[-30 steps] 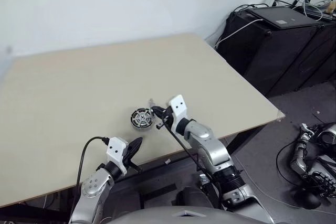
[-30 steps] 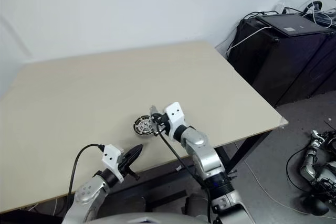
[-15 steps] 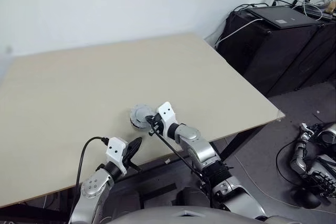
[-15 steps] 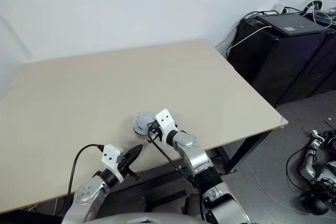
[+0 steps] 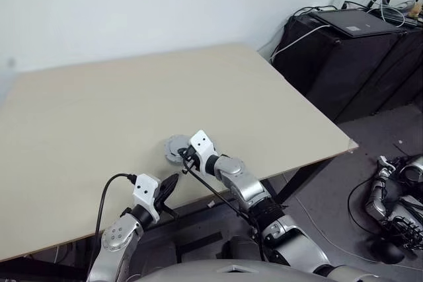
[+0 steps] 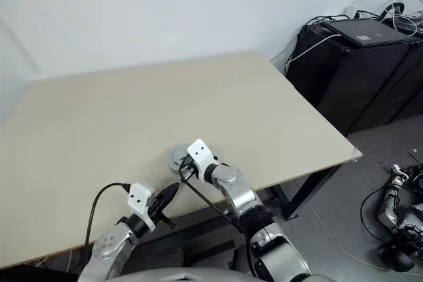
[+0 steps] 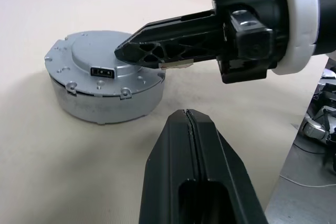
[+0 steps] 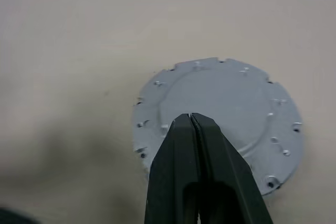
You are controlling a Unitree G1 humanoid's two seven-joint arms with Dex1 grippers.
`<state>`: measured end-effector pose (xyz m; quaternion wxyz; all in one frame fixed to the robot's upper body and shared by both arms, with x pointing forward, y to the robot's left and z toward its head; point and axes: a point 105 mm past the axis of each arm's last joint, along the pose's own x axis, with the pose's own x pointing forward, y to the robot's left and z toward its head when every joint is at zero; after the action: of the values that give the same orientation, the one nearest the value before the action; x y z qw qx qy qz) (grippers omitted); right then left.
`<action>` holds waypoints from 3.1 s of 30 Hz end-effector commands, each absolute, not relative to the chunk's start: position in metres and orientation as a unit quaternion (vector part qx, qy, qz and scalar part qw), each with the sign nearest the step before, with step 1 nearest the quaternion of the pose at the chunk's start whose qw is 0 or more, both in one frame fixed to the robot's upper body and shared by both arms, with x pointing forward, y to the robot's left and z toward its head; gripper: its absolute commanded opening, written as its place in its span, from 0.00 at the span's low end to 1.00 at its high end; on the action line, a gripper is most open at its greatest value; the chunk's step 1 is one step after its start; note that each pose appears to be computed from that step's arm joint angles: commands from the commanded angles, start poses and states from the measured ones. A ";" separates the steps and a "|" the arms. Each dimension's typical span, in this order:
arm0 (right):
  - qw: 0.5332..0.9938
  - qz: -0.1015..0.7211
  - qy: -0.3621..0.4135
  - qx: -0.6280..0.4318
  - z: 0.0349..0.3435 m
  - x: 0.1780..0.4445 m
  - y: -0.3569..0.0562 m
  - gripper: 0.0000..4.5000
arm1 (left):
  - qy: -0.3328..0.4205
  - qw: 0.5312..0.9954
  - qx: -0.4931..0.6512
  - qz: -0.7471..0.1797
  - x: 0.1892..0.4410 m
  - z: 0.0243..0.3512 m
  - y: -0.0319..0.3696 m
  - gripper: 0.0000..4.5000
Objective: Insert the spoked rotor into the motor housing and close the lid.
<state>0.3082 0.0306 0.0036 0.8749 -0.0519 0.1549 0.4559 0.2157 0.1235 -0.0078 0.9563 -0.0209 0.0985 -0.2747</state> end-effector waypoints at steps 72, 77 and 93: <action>0.843 0.481 0.184 -0.157 0.003 0.339 0.033 0.72 | 0.068 0.964 -0.027 -0.255 0.218 0.008 0.124 0.00; 0.850 0.464 0.195 -0.153 0.002 0.342 0.030 0.72 | 0.069 0.964 -0.028 -0.255 0.217 0.008 0.123 0.00; 0.850 0.445 0.229 -0.165 -0.007 0.343 0.021 0.72 | 0.070 0.962 -0.028 -0.263 0.218 0.007 0.122 0.00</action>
<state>0.3414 0.0308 0.0001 0.8528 -0.1421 0.2106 0.4562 0.2130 0.1242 -0.0065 0.9615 -0.0270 0.0970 -0.2558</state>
